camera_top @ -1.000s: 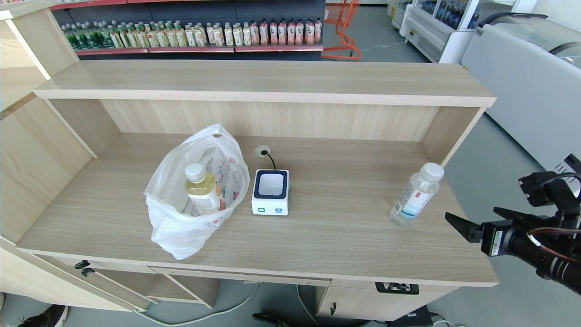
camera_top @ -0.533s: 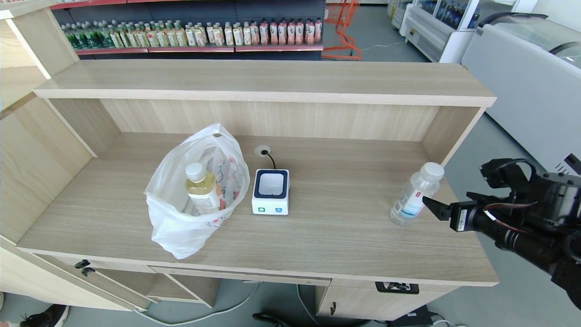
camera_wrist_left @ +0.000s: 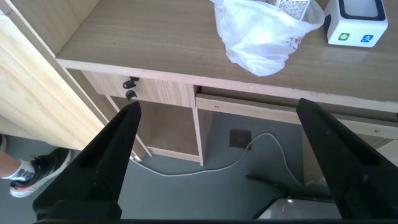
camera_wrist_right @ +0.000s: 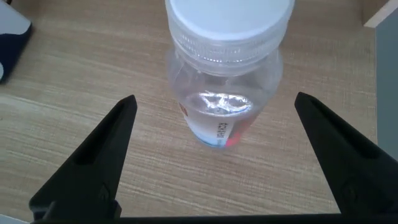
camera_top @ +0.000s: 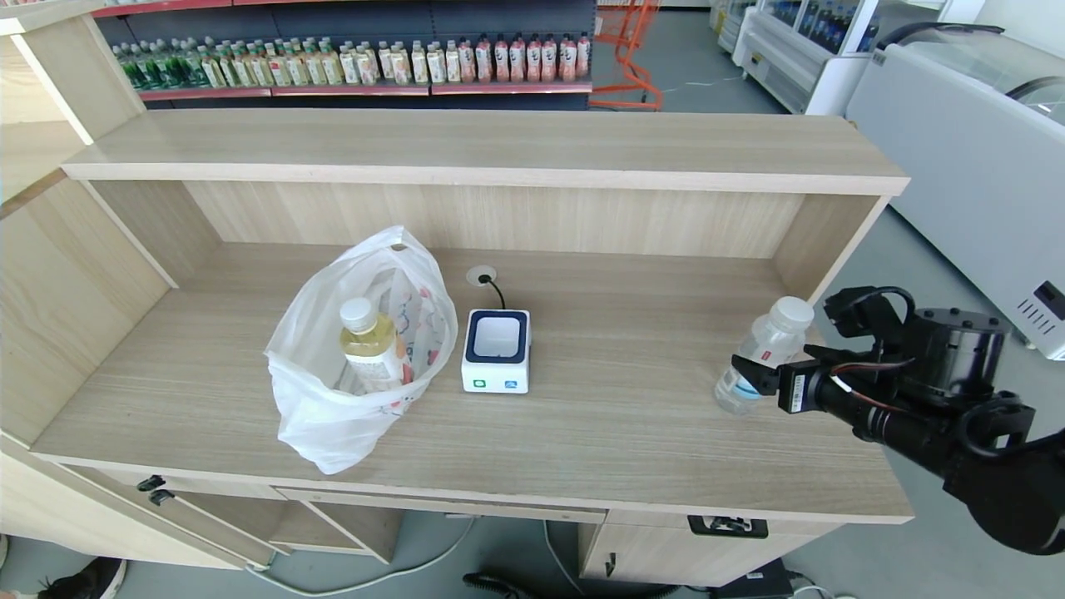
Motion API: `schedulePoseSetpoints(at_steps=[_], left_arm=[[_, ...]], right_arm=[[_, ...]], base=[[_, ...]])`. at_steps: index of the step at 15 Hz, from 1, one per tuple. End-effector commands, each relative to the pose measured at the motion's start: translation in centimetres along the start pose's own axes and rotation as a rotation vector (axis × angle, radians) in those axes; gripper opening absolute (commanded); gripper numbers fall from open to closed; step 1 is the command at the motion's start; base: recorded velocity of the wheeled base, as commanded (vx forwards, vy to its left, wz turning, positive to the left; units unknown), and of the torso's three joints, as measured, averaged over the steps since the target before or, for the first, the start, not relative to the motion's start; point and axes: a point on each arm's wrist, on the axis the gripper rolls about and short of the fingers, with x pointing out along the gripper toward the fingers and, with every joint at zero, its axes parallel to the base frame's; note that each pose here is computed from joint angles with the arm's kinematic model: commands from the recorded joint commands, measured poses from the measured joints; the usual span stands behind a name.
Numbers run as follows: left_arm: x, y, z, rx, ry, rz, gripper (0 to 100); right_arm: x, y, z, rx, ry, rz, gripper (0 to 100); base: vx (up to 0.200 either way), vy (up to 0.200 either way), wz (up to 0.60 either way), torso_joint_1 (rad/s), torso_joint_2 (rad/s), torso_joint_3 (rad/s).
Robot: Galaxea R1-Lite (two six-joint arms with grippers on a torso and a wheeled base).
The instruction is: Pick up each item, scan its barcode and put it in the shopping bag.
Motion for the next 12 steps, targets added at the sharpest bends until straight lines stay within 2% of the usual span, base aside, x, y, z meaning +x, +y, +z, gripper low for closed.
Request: schedulePoseSetpoints(at_steps=[1, 12], left_arm=[[0.0, 0.0, 0.0, 0.0, 0.0, 0.0, 100], [0.0, 0.0, 0.0, 0.0, 0.001, 0.001, 100]], right_arm=[[1.0, 0.4, -0.6, -0.012, 0.008, 0.015, 100], [3.8, 1.4, -1.1, -0.064, -0.048, 0.04, 100]], base=[[0.0, 0.0, 0.0, 0.0, 0.0, 0.0], [0.0, 0.0, 0.0, 0.0, 0.0, 0.0]])
